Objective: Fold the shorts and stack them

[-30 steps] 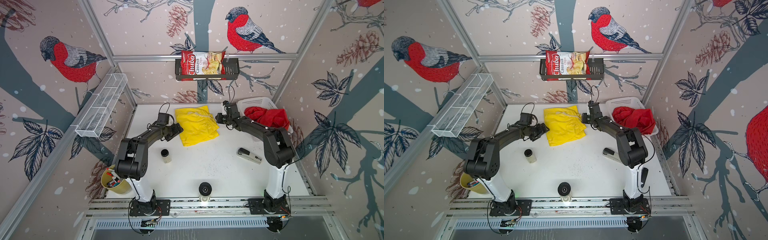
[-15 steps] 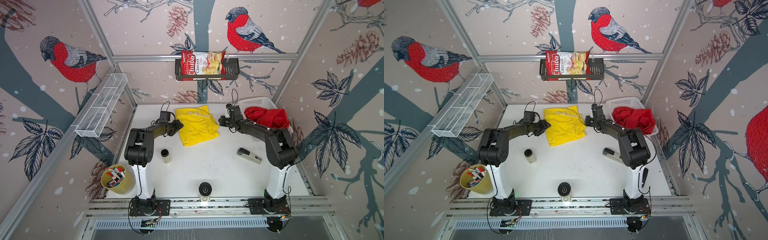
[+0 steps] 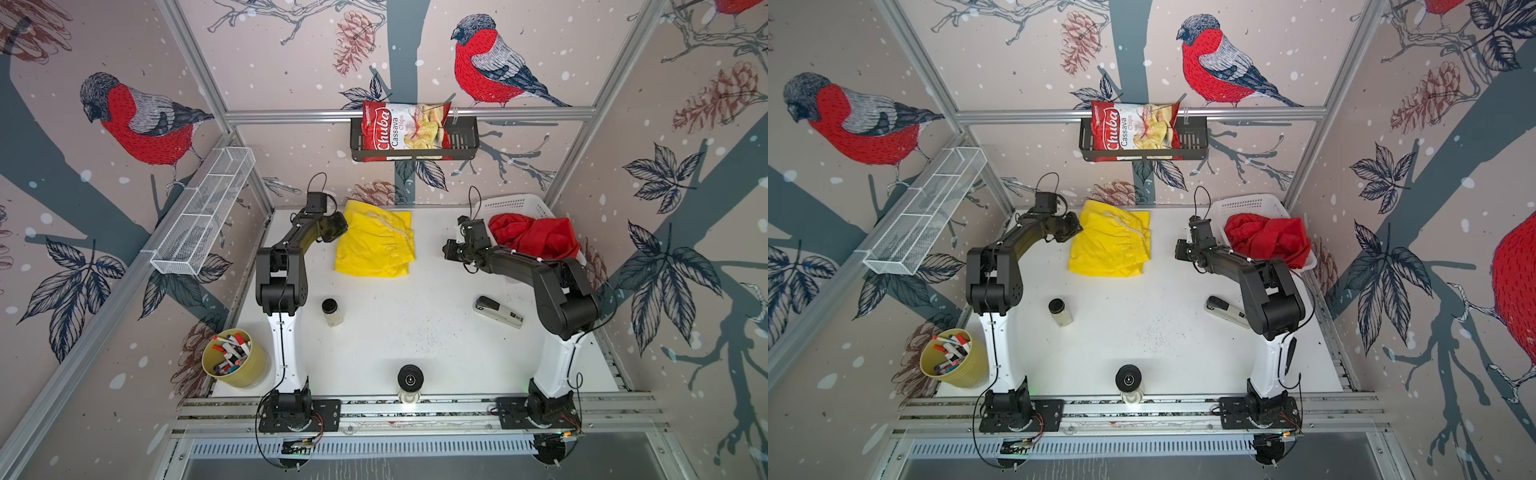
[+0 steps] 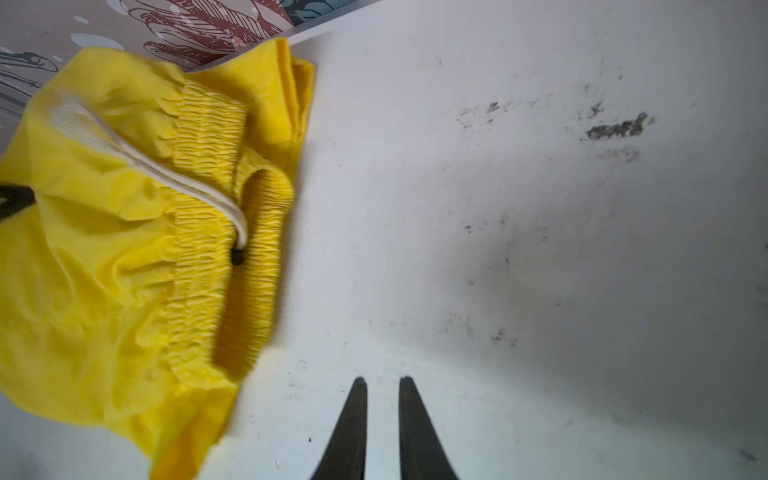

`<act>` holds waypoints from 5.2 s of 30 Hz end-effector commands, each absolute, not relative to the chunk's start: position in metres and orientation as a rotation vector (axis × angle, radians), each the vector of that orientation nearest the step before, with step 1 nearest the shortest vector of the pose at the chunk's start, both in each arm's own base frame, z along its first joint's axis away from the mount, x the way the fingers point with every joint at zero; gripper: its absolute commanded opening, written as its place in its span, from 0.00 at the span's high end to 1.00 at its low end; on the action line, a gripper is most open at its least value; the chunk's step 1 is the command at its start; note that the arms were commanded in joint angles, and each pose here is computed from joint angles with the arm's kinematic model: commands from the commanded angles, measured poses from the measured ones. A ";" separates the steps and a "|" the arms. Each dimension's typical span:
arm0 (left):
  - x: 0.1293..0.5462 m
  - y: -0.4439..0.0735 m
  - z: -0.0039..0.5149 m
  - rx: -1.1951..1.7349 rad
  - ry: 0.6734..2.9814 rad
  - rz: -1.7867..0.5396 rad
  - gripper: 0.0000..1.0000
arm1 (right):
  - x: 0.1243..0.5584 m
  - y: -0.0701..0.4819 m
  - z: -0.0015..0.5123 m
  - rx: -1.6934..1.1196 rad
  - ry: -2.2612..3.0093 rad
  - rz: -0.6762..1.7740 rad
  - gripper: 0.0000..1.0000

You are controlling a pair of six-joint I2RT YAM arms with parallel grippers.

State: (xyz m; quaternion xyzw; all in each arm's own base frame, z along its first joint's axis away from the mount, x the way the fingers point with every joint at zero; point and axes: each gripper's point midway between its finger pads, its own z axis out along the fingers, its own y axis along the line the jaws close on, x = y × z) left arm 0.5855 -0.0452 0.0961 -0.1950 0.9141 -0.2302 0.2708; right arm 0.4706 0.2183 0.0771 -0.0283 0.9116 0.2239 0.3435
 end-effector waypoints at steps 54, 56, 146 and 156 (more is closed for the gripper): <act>0.602 0.083 0.043 -0.355 2.572 0.638 0.16 | 0.473 0.221 0.027 -0.008 2.430 0.743 0.83; 0.607 0.064 0.036 -0.324 2.579 0.575 0.16 | 0.474 0.222 0.026 0.000 2.430 0.760 0.83; 0.475 -0.025 0.246 -0.446 2.119 -0.551 0.17 | 0.444 0.023 0.449 0.421 1.638 -0.023 1.00; 0.472 -0.007 0.259 -0.467 2.079 -0.495 0.16 | 0.339 0.109 0.645 0.277 1.171 0.139 1.00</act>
